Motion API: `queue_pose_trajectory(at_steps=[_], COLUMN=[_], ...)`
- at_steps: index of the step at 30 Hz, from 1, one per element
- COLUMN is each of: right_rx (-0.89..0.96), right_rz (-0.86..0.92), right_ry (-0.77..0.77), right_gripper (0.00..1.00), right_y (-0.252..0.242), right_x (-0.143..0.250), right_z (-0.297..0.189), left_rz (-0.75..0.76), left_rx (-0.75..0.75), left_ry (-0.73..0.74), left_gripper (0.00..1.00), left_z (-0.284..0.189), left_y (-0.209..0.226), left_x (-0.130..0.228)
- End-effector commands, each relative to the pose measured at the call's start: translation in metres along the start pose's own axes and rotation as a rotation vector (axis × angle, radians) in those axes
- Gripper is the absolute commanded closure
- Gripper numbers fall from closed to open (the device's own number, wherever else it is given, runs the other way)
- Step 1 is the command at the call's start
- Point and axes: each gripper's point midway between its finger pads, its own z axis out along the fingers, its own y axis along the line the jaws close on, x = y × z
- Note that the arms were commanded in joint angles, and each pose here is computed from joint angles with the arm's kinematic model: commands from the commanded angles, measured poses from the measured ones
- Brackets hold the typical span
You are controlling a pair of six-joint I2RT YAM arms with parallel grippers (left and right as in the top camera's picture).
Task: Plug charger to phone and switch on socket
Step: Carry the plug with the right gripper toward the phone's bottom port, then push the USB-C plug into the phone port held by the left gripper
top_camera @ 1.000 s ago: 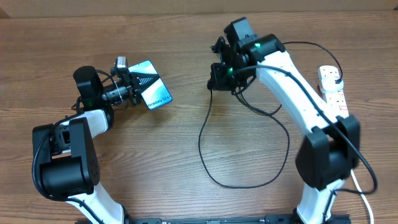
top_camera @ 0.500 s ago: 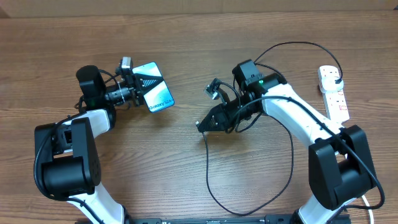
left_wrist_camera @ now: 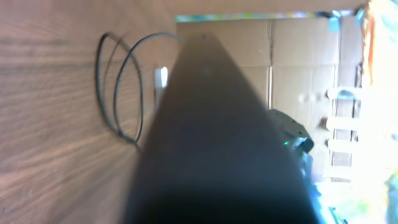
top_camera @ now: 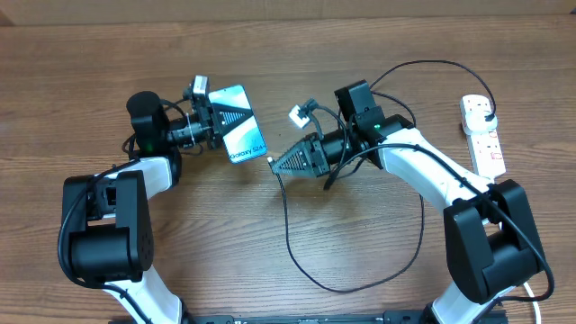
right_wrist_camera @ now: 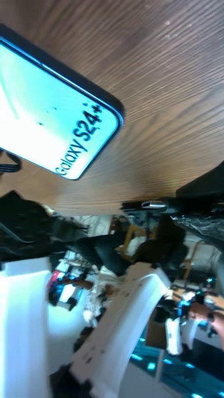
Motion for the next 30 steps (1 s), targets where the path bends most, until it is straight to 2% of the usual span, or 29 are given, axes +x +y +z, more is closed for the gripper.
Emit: queue_pose_trajectory(at_steps=[1, 10, 18, 24, 30], right_rx=[-0.022, -0.024, -0.074, -0.059, -0.023], right_rz=[0.122, 0.246, 0.345, 0.391, 0.437], right_ry=[-0.014, -0.038, -0.013, -0.065, -0.110], right_gripper=[0.96, 0.96, 0.96, 0.96, 0.96], right_y=[0.014, 0.013, 0.005, -0.009, -0.021], right_x=[-0.007, -0.018, -0.010, -0.003, 0.013], right_z=[-0.001, -0.001, -0.002, -0.037, -0.069], left_rz=[0.007, -0.130, -0.260, -0.283, -0.284], left_rx=[0.023, 0.014, -0.029, -0.043, -0.025], left_ry=[-0.039, -0.091, -0.086, -0.076, 0.019], left_gripper=[0.96, 0.96, 0.96, 0.96, 0.96], left_z=[0.001, 0.003, 0.014, 0.033, 0.076], left_y=[-0.017, -0.013, 0.004, 0.013, 0.012], left_x=[-0.013, -0.021, -0.014, -0.012, -0.013])
